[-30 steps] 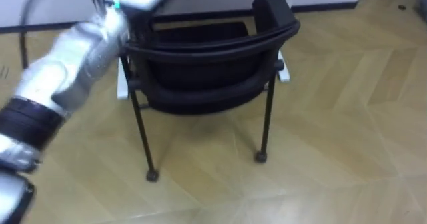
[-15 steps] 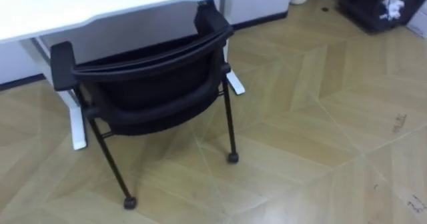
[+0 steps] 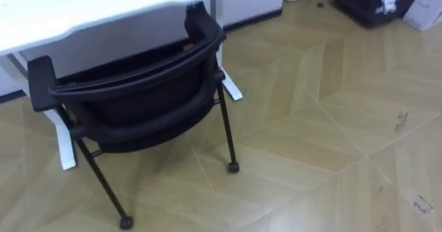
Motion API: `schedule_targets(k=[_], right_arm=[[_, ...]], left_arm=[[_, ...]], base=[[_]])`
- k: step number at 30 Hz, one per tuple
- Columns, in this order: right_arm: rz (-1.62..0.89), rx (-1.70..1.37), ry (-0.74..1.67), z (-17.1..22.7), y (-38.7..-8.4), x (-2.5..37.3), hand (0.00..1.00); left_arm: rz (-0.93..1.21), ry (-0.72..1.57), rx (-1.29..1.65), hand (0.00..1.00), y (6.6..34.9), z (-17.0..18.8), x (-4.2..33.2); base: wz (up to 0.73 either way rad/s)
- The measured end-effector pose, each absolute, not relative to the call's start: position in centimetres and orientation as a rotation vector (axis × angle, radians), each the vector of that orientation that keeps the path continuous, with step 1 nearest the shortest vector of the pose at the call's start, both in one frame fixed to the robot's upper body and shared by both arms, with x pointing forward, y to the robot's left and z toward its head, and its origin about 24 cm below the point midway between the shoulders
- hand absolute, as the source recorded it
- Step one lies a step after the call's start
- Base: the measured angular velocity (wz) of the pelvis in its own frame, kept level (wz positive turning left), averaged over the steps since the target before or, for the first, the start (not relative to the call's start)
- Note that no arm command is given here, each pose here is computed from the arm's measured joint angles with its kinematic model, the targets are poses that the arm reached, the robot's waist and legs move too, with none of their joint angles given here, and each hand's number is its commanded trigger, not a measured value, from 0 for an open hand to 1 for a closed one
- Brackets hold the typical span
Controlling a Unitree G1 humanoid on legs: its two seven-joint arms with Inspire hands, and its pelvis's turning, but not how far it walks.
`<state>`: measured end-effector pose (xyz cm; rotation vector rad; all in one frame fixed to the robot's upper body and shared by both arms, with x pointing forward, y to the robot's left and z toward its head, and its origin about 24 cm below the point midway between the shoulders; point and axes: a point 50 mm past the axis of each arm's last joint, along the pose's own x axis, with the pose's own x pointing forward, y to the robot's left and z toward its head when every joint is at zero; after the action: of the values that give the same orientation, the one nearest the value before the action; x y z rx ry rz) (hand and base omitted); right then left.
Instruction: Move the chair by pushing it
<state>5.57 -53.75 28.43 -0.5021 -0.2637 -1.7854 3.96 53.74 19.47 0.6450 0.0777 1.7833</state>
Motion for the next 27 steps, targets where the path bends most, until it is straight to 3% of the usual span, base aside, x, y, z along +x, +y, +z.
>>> schedule_targets(k=[1,3,6,9,10,12,15,18,27], right_arm=[[-1.806,-0.433,-0.229,26.4,-54.1,4.7,0.00],[-1.903,-0.170,-0.039,16.8,-53.9,0.2,0.00],[-1.972,-0.005,0.216,7.3,-50.9,-4.5,0.00],[-1.985,0.214,0.526,-2.6,-44.0,-8.4,0.00],[-1.970,0.237,0.571,-3.8,-42.9,-8.7,0.00],[-1.885,0.326,0.784,-8.3,-38.0,-9.7,0.00],[-1.732,0.420,1.021,-12.1,-32.6,-10.1,0.00],[-1.508,0.424,1.192,-14.1,-29.6,-8.8,0.00],[-0.872,0.350,1.238,-16.4,-26.1,0.9,0.00]], left_arm=[[1.799,0.133,0.604,0.00,53.5,17.3,2.9],[1.852,0.328,0.391,0.00,51.6,9.3,-0.7],[1.866,0.551,0.194,0.00,47.4,1.4,-3.9],[1.809,0.841,-0.011,0.00,40.4,-6.4,-7.3],[1.788,0.877,-0.034,0.00,39.3,-7.3,-7.7],[1.659,1.027,-0.091,0.00,35.5,-10.1,-9.0],[1.468,1.159,-0.169,0.00,32.0,-12.4,-9.5],[1.229,1.257,-0.207,0.00,29.0,-14.2,-8.1],[0.591,1.302,-0.172,0.00,24.4,-16.7,0.7]], base=[[0.00],[0.00],[0.00],[-0.03],[0.00],[0.00],[0.01],[0.00],[-0.05]])
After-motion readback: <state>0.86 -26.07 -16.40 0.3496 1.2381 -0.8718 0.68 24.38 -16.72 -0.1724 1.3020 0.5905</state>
